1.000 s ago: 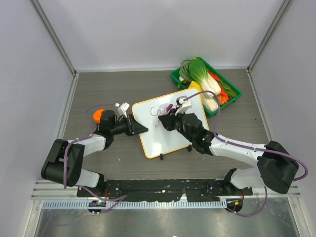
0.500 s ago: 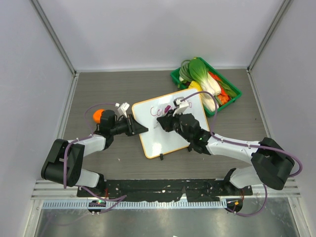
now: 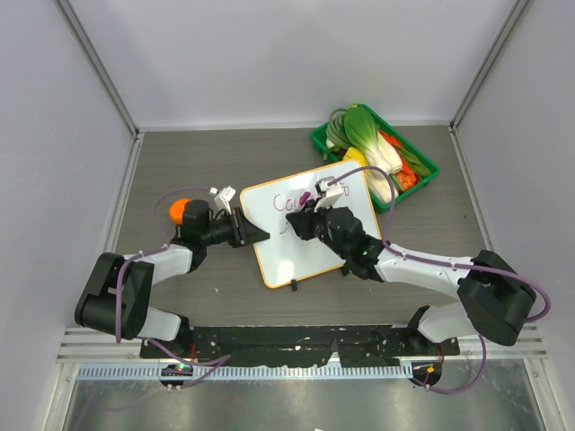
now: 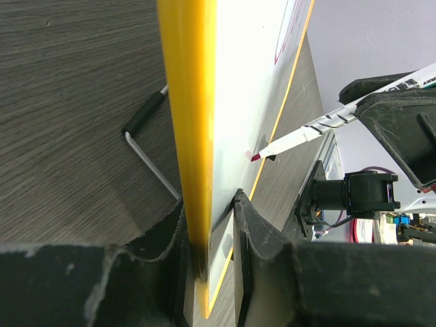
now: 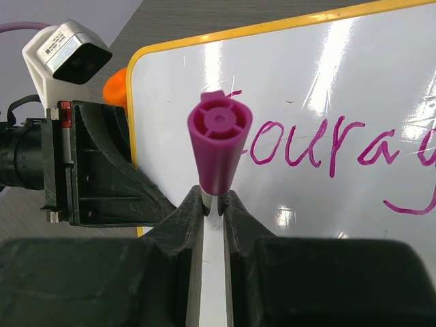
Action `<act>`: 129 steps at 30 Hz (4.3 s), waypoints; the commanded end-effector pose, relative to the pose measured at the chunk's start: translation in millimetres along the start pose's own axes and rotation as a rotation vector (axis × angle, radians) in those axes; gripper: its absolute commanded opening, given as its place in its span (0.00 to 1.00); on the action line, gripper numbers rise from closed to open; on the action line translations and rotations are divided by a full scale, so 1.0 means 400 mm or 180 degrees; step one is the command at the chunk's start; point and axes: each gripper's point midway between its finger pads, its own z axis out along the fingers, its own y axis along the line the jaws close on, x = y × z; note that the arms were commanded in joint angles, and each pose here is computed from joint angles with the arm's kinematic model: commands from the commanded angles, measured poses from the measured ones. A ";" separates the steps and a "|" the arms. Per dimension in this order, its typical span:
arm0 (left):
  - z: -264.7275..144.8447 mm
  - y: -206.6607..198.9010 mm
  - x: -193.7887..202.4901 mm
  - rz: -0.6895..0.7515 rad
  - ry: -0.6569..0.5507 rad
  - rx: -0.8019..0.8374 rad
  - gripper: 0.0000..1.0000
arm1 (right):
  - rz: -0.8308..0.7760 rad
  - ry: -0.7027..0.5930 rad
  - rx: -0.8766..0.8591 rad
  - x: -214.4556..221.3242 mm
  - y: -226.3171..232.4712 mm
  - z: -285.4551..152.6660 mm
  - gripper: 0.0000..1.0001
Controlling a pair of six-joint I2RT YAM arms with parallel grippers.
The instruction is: Write a sentence on the whiteboard
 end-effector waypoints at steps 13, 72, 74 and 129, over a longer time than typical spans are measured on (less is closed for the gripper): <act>-0.006 0.134 0.047 0.0073 0.0070 -0.0722 0.00 | -0.0058 -0.0205 0.0371 -0.065 -0.064 -0.023 0.01; -0.006 0.134 0.049 0.0074 0.0075 -0.0732 0.00 | 0.0096 0.0136 0.0268 0.030 -0.070 -0.045 0.01; -0.007 0.136 0.052 0.0069 0.0079 -0.0740 0.00 | 0.0093 0.0140 0.0281 0.029 -0.071 -0.044 0.01; -0.005 0.134 0.050 0.0073 0.0084 -0.0739 0.00 | 0.0169 -0.0155 0.0238 -0.072 -0.067 -0.015 0.01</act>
